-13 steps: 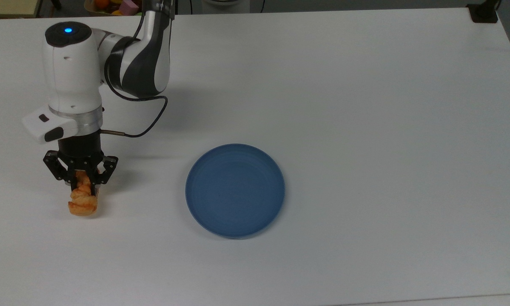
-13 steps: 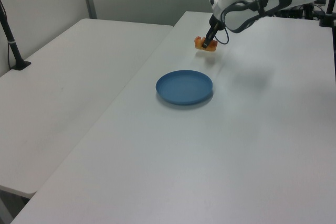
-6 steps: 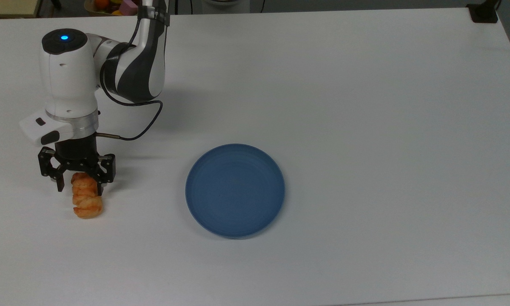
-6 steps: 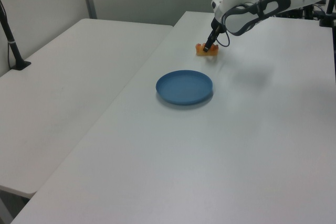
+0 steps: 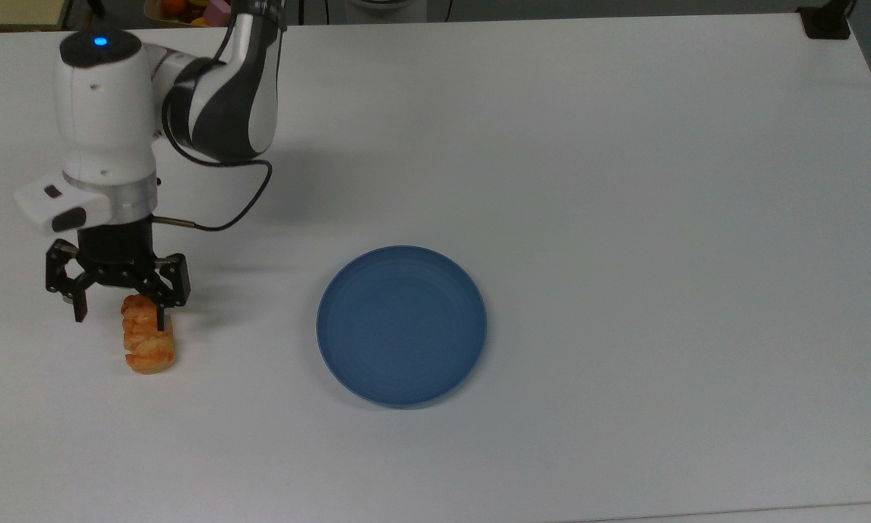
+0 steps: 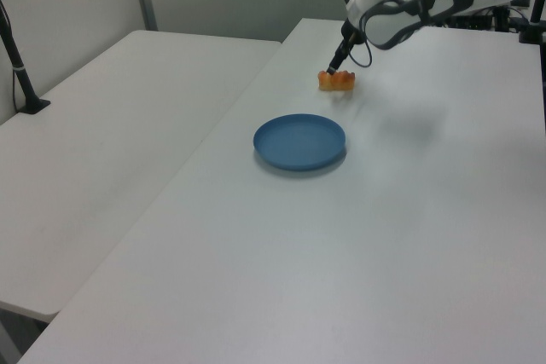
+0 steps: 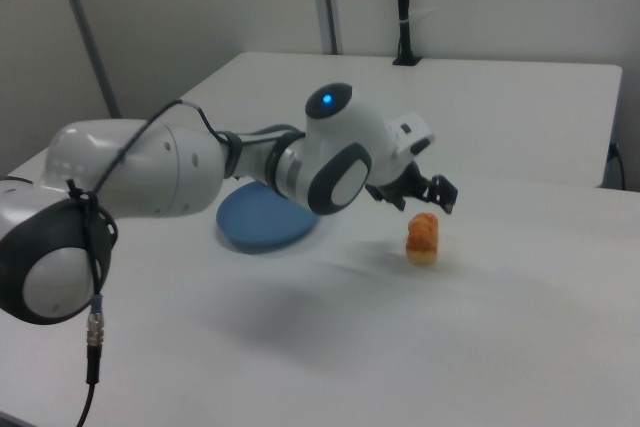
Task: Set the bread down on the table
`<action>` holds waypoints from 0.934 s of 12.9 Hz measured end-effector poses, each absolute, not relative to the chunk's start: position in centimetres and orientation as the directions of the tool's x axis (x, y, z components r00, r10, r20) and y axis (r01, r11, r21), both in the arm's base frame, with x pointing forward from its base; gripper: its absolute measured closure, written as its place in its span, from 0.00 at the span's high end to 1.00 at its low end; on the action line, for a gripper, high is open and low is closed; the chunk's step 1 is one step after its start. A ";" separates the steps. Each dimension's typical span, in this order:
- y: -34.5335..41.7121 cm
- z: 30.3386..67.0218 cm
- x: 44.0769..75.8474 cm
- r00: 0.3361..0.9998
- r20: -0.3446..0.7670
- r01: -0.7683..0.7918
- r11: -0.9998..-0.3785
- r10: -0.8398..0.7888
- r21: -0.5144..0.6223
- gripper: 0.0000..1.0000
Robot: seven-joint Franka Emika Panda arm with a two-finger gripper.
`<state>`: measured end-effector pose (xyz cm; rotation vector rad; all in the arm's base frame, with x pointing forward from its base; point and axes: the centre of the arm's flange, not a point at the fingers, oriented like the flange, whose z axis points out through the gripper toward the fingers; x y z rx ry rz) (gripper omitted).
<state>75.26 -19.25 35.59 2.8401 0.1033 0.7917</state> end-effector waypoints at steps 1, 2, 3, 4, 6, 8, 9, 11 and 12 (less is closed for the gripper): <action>-19.0 37.2 75.1 0.845 0.520 0.014 -0.979 0.120 0.203 1.00; -18.7 38.8 74.8 0.841 0.527 0.016 -0.979 0.122 0.201 1.00; -18.2 40.2 74.4 0.847 0.517 0.023 -0.981 0.122 0.193 1.00; -17.1 42.3 73.8 0.863 0.491 0.039 -0.984 0.122 0.176 1.00; -14.5 45.6 72.7 0.891 0.441 0.051 -0.990 0.104 0.130 1.00; -9.6 49.5 71.0 0.934 0.349 0.053 -0.996 0.077 0.079 1.00; -6.9 51.1 69.9 0.951 0.303 0.043 -0.997 0.060 0.061 1.00; -1.8 54.2 67.6 0.972 0.233 0.026 -0.999 0.032 0.027 1.00; 0.2 55.6 66.1 0.979 0.203 0.022 -1.000 0.024 0.014 1.00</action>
